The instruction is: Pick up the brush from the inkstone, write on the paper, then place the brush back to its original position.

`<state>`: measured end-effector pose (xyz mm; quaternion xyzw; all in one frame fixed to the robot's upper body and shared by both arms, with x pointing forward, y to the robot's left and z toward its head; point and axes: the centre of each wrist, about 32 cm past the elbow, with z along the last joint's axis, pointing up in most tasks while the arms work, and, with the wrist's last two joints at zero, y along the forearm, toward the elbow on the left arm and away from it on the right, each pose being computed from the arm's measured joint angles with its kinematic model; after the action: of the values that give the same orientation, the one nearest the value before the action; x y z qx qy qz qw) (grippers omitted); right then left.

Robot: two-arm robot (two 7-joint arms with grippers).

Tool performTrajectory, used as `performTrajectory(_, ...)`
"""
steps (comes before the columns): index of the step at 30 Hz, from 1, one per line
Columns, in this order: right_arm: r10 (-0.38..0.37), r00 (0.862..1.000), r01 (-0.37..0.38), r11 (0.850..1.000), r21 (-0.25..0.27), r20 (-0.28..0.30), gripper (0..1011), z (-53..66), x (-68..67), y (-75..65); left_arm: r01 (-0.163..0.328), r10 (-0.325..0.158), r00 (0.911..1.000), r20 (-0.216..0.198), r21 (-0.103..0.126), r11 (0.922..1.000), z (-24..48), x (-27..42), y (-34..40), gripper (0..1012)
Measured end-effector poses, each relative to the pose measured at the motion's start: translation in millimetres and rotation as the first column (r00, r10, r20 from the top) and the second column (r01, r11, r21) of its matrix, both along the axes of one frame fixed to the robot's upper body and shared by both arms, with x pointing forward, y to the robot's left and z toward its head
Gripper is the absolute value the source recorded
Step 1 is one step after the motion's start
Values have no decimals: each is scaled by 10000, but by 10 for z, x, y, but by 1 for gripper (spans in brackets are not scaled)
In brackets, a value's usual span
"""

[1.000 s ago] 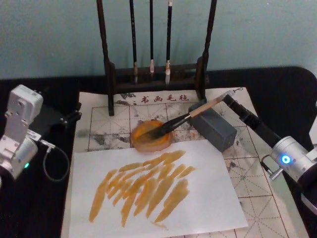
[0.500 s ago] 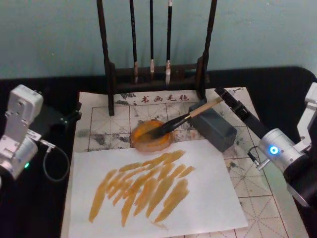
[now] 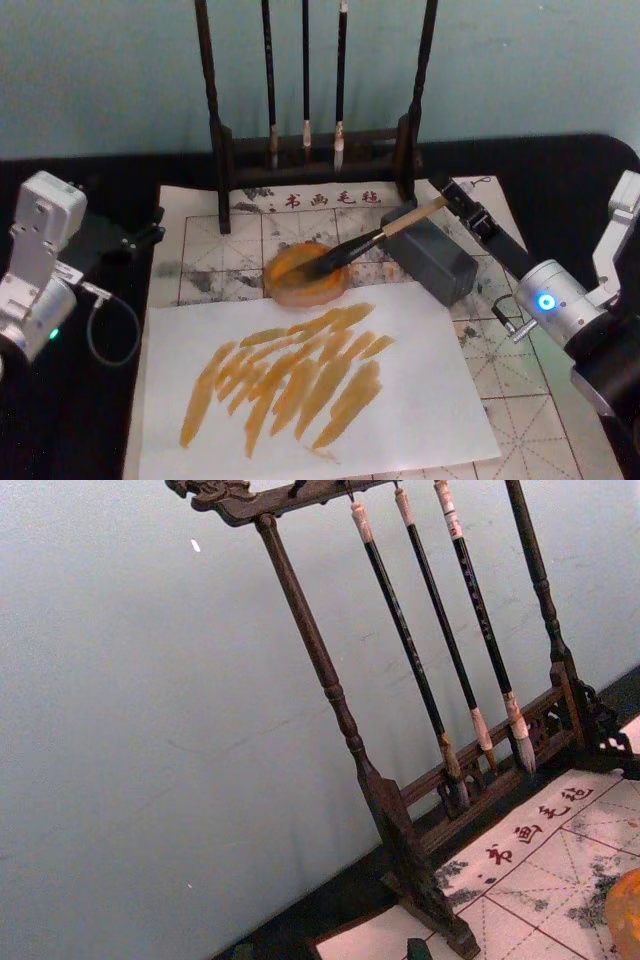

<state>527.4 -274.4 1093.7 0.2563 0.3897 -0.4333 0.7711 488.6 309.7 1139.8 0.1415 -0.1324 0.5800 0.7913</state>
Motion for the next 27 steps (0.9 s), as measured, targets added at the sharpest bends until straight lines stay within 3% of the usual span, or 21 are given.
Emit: performTrajectory(27, 126, 9995, -116, 9993, 348, -291, 1002, -34, 14, 34, 1, -1, 10000, 0, 0, 10000, 0, 0, 0, 1001)
